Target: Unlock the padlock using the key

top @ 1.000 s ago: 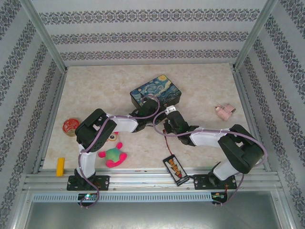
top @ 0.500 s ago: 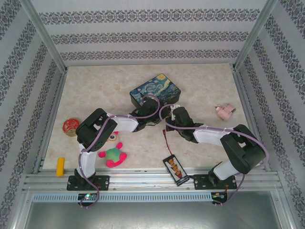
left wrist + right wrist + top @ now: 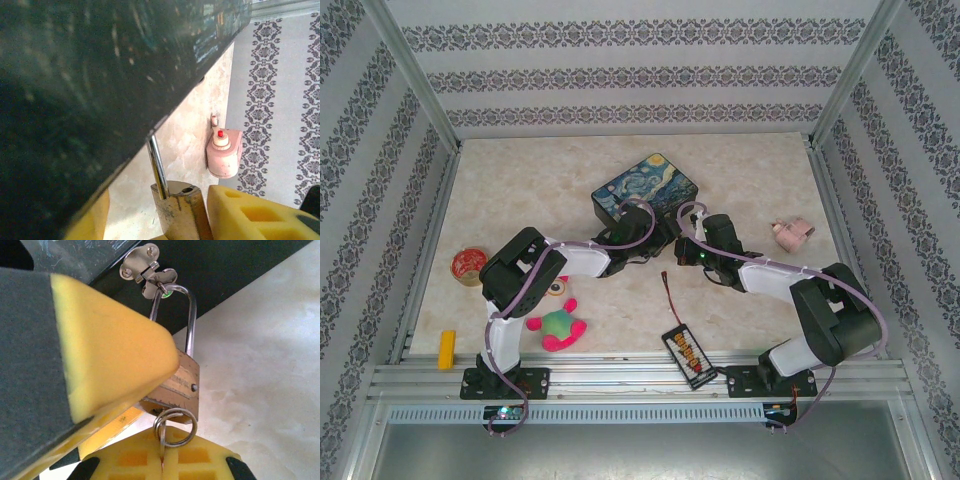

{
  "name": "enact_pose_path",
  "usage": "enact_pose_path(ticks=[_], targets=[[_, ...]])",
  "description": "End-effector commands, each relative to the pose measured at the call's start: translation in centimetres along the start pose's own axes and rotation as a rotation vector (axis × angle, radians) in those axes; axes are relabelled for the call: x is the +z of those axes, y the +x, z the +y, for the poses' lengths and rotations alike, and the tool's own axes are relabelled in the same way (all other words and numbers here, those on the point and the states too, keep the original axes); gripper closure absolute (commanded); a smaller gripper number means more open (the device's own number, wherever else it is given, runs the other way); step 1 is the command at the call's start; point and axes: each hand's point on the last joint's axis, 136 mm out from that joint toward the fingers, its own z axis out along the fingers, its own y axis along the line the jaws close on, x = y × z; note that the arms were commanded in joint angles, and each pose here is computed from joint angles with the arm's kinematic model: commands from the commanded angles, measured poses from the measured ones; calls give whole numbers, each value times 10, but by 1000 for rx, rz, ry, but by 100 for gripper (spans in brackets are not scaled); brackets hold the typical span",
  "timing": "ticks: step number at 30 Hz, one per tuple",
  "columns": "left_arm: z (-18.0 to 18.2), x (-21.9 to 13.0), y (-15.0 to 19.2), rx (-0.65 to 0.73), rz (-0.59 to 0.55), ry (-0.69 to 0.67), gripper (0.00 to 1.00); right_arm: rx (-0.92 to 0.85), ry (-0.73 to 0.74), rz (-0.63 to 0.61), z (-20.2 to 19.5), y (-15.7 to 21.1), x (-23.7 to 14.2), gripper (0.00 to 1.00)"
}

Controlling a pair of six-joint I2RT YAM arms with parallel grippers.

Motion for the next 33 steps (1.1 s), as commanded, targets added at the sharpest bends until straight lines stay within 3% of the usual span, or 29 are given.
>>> enact_pose_path(ticks=[1, 6, 12, 24, 33], targets=[[25, -5, 0, -2, -16, -80, 45, 3, -43, -65, 10, -22, 0, 100], [23, -7, -12, 21, -74, -86, 38, 5, -43, -66, 11, -23, 1, 100], [13, -3, -25, 43, -133, -69, 37, 6, -44, -63, 11, -22, 2, 100], [1, 13, -31, 72, -137, -59, 52, 9, -52, -53, 10, -19, 5, 100], [8, 10, -28, 59, -128, -70, 51, 32, -48, -38, 6, -16, 12, 100]])
